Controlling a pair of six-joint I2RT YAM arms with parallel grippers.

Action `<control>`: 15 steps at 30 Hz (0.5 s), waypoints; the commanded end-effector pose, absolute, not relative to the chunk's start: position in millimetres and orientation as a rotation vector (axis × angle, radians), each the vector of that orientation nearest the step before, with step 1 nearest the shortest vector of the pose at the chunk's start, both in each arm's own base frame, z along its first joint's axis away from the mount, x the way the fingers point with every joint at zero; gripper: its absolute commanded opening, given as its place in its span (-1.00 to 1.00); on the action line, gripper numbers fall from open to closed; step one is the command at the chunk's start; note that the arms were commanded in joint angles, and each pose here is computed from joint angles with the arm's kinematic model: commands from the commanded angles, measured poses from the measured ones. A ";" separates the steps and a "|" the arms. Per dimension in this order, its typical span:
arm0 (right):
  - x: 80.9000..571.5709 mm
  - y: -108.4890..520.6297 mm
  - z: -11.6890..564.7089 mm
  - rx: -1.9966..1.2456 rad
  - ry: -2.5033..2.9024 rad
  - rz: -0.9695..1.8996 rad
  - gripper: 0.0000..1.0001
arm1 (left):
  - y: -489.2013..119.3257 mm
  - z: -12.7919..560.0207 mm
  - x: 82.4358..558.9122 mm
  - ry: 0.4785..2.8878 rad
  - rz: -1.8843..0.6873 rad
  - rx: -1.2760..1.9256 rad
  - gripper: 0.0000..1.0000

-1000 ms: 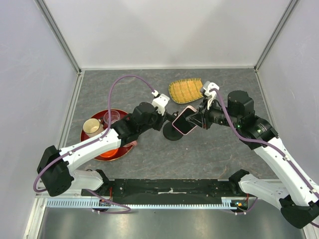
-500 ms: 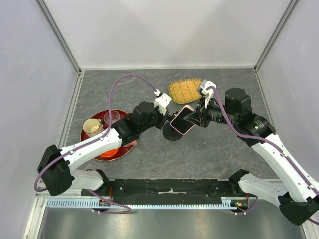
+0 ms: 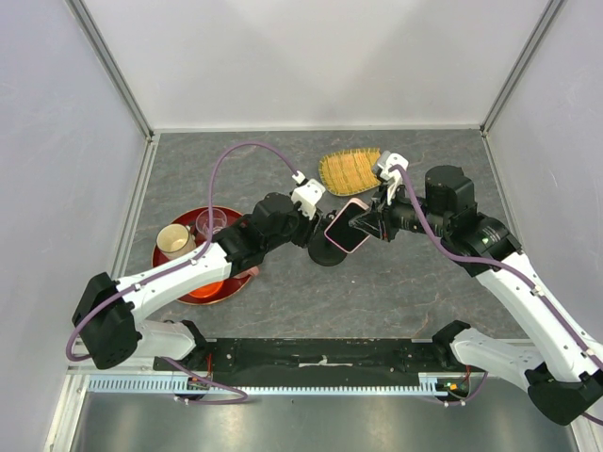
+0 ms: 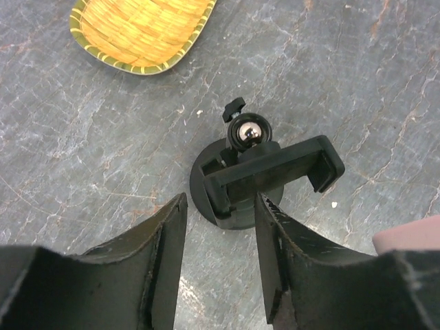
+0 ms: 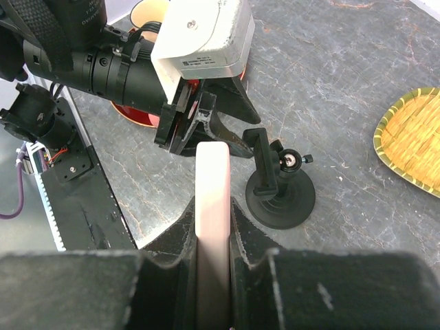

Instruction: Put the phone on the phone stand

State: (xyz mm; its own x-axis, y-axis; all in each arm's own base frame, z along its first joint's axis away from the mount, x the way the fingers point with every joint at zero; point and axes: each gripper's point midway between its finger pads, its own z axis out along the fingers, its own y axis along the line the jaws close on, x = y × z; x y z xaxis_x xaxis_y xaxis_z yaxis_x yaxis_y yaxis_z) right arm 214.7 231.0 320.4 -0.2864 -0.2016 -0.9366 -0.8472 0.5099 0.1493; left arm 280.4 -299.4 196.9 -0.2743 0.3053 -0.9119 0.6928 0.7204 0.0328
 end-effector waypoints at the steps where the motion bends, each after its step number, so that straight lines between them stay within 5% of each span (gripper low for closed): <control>1: 218.5 234.1 355.9 -0.884 1.650 0.817 -1.00 | -294.8 199.8 280.6 1.855 -0.435 0.779 0.06; 15: 226.9 243.5 346.5 -0.916 1.655 0.819 -1.00 | -299.4 200.4 287.1 1.829 -0.438 0.758 -0.33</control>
